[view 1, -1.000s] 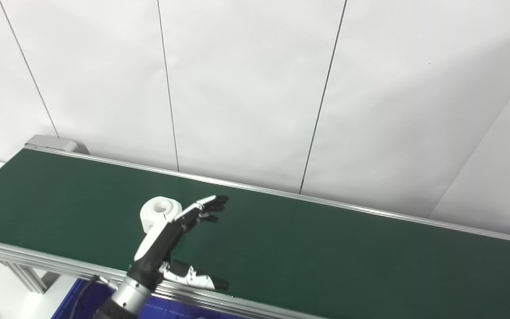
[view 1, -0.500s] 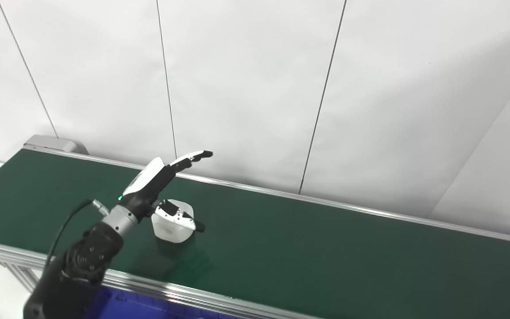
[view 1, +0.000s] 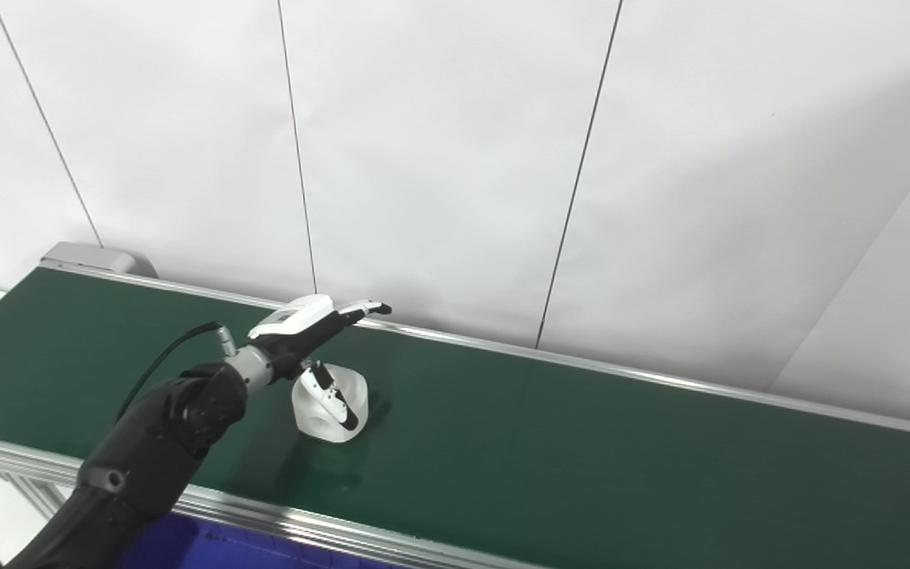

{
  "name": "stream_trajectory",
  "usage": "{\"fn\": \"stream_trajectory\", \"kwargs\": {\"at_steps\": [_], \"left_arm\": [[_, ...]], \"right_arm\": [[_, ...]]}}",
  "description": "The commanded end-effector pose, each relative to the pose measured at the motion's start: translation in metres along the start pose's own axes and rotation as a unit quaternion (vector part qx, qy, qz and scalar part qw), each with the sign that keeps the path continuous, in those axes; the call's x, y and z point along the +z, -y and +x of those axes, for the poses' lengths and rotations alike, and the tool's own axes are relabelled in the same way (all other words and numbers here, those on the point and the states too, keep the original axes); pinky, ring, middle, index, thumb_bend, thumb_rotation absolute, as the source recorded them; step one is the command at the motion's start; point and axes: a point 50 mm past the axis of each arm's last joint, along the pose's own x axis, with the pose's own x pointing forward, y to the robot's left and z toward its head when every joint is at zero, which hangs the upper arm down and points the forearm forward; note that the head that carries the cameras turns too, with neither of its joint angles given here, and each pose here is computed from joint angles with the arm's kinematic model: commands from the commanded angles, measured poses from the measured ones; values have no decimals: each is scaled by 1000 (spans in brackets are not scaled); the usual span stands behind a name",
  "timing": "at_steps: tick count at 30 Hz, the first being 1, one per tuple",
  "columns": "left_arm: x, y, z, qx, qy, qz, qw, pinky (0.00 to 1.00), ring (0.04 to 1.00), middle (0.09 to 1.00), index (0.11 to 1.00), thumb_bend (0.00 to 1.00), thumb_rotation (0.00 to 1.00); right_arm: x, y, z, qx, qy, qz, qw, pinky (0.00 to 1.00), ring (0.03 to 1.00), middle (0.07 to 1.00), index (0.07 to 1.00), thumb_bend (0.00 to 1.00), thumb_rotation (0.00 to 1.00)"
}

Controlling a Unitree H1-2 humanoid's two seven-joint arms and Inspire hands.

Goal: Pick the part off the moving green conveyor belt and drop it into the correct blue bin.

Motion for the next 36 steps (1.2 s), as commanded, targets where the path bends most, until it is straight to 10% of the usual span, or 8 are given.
{"fn": "stream_trajectory", "kwargs": {"at_steps": [1,12,19,22,26,36], "left_arm": [[1,-17,8,12,-9,24,1000,955,952,974,923,968,108],[6,21,19,-70,-44,33,996,994,985,982,915,876,9],[11,31,21,-122,-90,20,988,633,718,845,785,730,0],[17,32,21,-137,-104,41,984,405,482,609,696,578,0],[18,30,22,-127,-115,48,984,456,457,530,510,502,0],[23,7,9,-66,-75,29,995,228,370,440,526,497,0]], "right_arm": [[11,4,0,-11,43,2,999,607,712,745,823,953,173],[12,5,-4,-24,44,11,999,609,711,742,827,944,180],[13,6,-4,-26,44,11,999,608,703,738,827,929,181],[13,6,-5,-28,44,10,999,608,704,739,830,931,194],[14,7,-4,-31,46,9,998,599,698,733,826,931,193],[15,6,-4,-31,48,7,998,598,697,735,828,922,197]]}}
